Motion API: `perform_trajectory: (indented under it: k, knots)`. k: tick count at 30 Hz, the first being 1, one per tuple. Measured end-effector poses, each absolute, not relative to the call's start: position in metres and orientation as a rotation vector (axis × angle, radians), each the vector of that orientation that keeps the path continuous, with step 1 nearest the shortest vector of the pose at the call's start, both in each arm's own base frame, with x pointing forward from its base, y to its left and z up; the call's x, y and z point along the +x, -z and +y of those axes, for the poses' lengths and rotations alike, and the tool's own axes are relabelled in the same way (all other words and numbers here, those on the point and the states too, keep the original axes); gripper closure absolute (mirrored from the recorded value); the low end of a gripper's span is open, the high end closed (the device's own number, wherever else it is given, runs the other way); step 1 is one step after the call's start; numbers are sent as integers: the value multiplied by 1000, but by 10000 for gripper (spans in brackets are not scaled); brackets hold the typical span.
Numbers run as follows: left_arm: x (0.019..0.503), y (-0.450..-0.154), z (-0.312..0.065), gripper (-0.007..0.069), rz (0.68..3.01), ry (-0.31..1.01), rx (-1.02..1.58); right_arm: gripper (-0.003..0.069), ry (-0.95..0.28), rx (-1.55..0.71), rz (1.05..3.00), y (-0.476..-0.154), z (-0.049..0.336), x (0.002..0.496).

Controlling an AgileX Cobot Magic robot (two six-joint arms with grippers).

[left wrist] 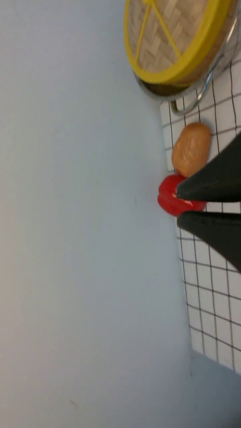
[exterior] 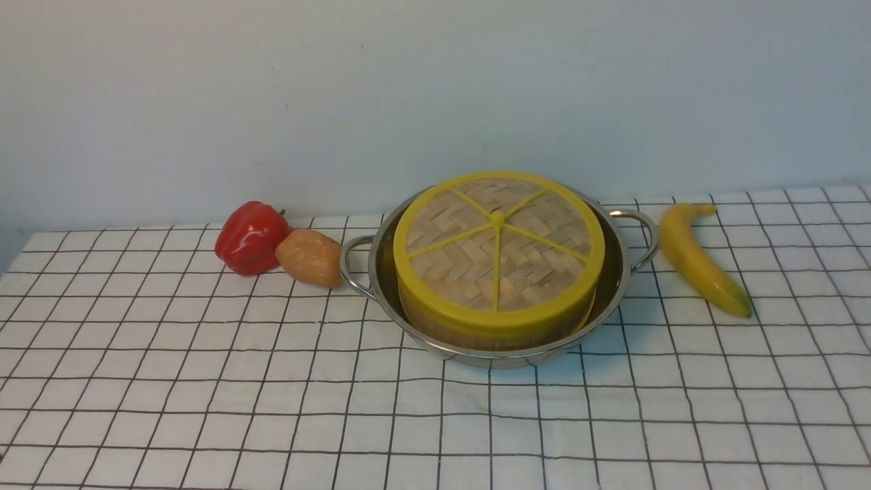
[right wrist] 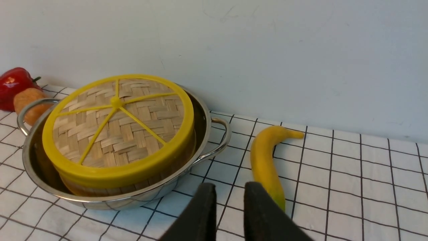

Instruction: Place the steamer in the pot on the white tablecloth, and put the lid on the steamer.

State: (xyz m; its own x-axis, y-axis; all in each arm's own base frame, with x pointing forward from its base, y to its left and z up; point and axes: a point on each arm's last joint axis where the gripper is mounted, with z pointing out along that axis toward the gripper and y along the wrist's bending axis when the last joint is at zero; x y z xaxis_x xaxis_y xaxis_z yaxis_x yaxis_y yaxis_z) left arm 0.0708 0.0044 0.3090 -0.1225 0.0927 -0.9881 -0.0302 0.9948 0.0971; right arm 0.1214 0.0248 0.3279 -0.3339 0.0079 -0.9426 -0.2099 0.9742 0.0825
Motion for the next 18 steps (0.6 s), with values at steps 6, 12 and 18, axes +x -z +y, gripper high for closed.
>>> perform_trajectory:
  k: [6, 12, 18]
  knots:
    - [52, -258, 9, 566, 1699, -152, -42, 486, -222, -146, 1901, -328, 25, 121]
    - [49, -215, 9, 561, 1739, -126, -80, 474, -223, -146, 1901, -328, 25, 121]
    - [53, -185, 9, 550, 1814, -101, -102, 463, -223, -146, 1902, -328, 25, 121]
